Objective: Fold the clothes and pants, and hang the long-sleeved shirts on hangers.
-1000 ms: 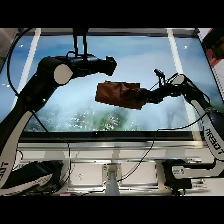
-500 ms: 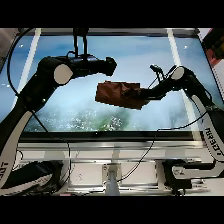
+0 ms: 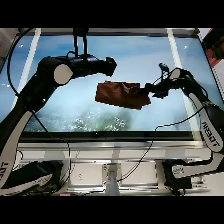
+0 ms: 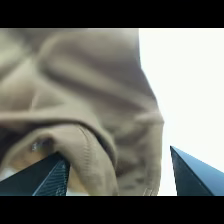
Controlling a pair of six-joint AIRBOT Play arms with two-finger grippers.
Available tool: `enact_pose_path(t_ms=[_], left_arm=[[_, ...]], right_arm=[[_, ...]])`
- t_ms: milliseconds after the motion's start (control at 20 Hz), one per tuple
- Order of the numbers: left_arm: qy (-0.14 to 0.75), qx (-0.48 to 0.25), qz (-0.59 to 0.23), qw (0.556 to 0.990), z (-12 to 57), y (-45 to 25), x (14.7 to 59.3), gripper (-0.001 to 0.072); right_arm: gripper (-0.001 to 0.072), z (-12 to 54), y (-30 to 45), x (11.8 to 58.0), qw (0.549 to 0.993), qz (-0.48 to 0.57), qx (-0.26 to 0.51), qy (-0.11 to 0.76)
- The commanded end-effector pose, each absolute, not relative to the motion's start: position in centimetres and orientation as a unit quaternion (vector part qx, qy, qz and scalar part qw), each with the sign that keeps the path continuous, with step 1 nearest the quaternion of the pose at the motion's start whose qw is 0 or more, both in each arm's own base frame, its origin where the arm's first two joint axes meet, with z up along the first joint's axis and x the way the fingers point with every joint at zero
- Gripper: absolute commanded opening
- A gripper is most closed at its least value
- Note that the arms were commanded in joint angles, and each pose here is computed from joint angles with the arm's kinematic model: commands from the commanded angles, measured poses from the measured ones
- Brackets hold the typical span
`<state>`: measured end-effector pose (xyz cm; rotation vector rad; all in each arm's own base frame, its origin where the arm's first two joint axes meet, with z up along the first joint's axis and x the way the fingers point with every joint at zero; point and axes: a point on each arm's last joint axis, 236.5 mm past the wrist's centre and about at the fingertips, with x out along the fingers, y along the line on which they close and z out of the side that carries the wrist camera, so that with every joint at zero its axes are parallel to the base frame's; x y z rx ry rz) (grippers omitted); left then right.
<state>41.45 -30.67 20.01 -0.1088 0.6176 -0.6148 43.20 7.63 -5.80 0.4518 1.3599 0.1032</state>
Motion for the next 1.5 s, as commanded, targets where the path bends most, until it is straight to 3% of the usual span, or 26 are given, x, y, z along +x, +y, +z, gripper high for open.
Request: enact_pose_path(t_ms=[0,100,200,550,750,800,900,1050,1200,1450], left_arm=[[0.298,-0.053,-0.298,0.905,20.1,-30.7,41.4,0.0682],[0.298,-0.053,-0.298,0.905,20.1,-30.7,41.4,0.0683],[0.298,-0.052,-0.298,0.905,20.1,-30.7,41.4,0.0683],[0.298,-0.053,-0.298,0.905,20.1,-30.7,41.4,0.0682],[0.298,-0.052,-0.298,0.905,20.1,-30.7,41.4,0.0683],[0.298,-0.052,-0.298,0.905,20.1,-30.7,41.4,0.0683],[0.298,-0.052,-0.298,0.905,20.1,-30.6,41.4,0.0682],[0.299,-0.05,-0.297,0.906,20.0,-30.5,41.5,0.0683],[0.294,-0.037,-0.291,0.91,20.1,-30.1,41.7,0.0683],[0.261,-0.024,-0.276,0.925,22.7,-27.9,41.8,0.0683]], right_arm=[[0.0685,-4.9,7.6,43.7,0.695,0.095,0.359,0.616],[0.0689,-5.6,9.1,41.4,0.646,0.159,0.367,0.65],[0.0703,-8.1,9.3,40.0,0.624,0.153,0.354,0.679],[0.0696,-10.4,16.1,40.3,0.633,0.177,0.335,0.675],[0.0683,-10.1,22.5,42.4,0.652,0.192,0.371,0.633],[0.065,-10.1,23.4,43.0,0.665,0.191,0.367,0.622],[0.048,-10.1,24.5,44.1,0.69,0.186,0.359,0.601],[0.0023,-9.7,25.3,44.8,0.703,0.187,0.357,0.586],[0.0011,-7.6,24.3,46.8,0.727,0.192,0.349,0.559],[0.0011,0.3,14.9,51.5,0.82,0.159,0.287,0.468]])
